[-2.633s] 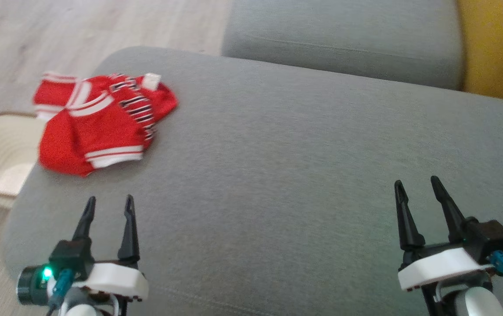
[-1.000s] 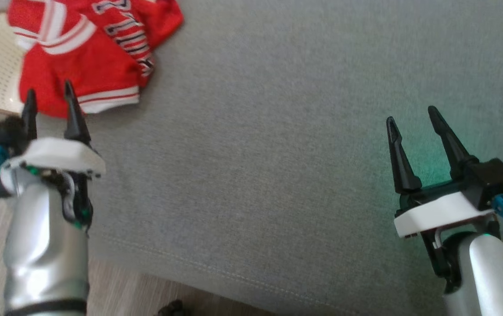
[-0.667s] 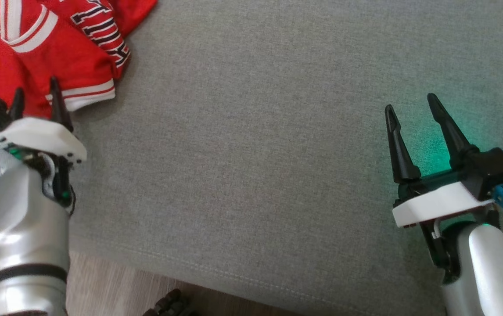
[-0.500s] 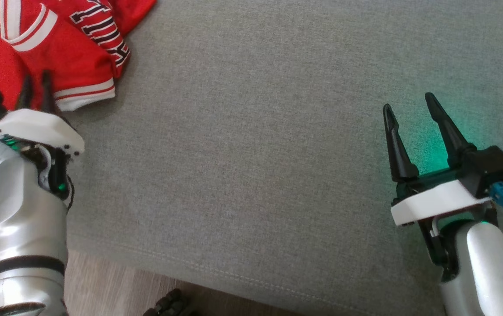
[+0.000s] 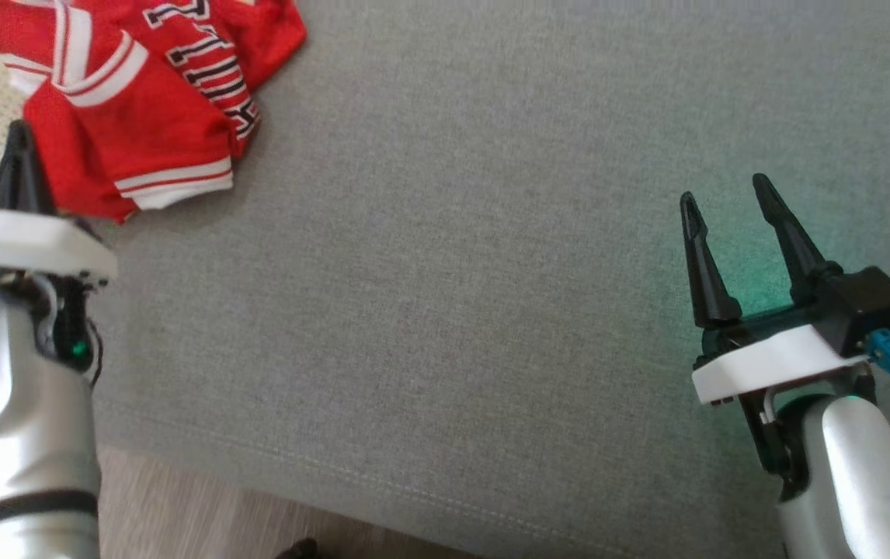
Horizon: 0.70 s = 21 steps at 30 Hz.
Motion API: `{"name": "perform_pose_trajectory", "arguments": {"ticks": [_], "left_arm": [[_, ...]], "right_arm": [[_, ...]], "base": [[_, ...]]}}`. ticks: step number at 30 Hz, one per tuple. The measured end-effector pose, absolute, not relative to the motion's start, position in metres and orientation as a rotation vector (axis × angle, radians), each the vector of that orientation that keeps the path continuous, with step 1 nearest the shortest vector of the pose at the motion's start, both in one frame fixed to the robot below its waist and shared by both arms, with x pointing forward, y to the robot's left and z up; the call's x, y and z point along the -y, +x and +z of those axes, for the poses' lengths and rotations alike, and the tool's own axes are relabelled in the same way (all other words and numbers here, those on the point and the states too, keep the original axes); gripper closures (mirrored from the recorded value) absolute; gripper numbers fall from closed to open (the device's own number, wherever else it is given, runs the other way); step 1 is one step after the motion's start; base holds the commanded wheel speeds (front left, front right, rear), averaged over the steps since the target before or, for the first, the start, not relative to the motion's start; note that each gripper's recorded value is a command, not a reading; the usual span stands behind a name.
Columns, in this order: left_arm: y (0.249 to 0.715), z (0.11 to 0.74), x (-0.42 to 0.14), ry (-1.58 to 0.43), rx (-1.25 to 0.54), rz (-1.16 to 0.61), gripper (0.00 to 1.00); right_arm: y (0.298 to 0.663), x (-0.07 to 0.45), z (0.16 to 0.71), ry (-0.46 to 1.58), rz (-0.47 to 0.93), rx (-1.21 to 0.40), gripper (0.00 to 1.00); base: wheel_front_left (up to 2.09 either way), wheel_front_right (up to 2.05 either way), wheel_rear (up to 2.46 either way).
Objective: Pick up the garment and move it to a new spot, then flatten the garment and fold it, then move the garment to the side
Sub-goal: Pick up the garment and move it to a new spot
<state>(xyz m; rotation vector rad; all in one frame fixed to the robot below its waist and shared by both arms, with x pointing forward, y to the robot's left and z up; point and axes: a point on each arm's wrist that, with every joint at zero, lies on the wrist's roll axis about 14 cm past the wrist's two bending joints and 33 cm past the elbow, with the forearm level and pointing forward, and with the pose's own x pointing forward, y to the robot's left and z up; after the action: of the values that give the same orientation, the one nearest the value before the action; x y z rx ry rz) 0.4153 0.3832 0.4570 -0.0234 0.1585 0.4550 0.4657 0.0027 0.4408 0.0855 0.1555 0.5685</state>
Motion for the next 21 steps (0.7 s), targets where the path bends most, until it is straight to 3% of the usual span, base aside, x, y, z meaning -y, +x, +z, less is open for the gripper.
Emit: {"name": "perform_pose_trajectory", "arguments": {"ticks": [2,3,4,10,21], "left_arm": [[0.406,0.466,-0.385,-0.016,-0.127,0.465,1.00],[0.402,0.472,-0.386,-0.008,-0.110,0.471,0.82],[0.398,0.478,-0.385,-0.001,-0.089,0.472,0.00],[0.359,0.506,-0.364,-0.011,0.039,0.475,0.00],[0.284,0.498,-0.328,-0.014,0.038,0.478,0.00]], "right_arm": [[0.465,-0.002,0.448,0.082,0.566,-0.138,0.00],[0.464,-0.002,0.452,0.082,0.565,-0.127,0.00],[0.463,-0.001,0.456,0.082,0.564,-0.120,0.00],[0.445,0.000,0.473,0.073,0.565,-0.084,0.00],[0.419,0.001,0.496,0.065,0.572,-0.042,0.00]], "base": [[0.00,0.00,0.00],[0.00,0.00,0.00],[0.00,0.00,0.00],[0.00,0.00,0.00],[0.00,0.00,0.00]]}}
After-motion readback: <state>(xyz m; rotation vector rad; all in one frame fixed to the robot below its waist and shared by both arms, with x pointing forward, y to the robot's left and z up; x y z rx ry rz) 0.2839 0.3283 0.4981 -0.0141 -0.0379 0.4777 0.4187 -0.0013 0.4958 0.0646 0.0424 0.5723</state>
